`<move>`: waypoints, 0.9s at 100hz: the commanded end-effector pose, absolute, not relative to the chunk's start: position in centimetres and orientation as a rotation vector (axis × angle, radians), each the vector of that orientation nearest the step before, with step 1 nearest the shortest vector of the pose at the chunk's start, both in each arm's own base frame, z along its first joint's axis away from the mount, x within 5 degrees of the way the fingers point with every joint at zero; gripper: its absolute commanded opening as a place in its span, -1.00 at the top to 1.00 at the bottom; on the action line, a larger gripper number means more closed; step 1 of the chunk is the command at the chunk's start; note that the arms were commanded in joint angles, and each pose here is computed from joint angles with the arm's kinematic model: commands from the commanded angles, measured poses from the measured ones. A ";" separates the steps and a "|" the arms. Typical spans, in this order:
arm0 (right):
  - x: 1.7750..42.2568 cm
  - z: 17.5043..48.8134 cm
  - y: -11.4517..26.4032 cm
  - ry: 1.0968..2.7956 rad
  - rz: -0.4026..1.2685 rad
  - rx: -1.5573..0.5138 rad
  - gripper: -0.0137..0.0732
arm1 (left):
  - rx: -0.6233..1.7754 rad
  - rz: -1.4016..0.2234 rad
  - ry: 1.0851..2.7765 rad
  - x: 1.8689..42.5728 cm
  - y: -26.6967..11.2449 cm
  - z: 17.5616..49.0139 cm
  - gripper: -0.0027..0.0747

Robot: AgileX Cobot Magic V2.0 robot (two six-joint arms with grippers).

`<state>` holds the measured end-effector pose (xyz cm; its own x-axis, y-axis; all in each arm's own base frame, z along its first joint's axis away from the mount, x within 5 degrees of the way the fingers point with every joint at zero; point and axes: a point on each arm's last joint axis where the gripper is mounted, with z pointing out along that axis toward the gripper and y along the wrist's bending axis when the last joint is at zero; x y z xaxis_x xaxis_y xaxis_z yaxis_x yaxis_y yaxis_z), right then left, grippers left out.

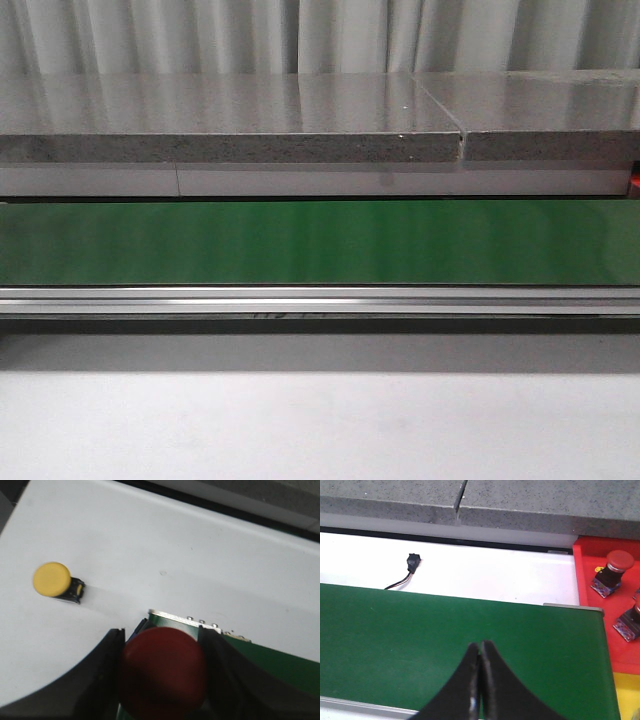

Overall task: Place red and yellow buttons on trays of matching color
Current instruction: 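Grasp the red-capped button with the left gripper, then set the red button on the green belt and open the left gripper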

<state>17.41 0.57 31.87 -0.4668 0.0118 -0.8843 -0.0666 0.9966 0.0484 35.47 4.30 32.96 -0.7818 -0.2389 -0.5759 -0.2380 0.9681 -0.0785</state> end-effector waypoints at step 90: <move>17.5 33.6 0.5 1.953 0.076 -0.032 0.84 | -0.174 -0.051 2.503 33.7 0.4 27.4 0.70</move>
<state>17.41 0.57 31.87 -0.4668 0.0118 -0.8843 -0.0666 0.9966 0.0484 33.67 0.59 25.26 -0.8494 -0.1636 -0.5018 -0.1434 0.9865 -0.0789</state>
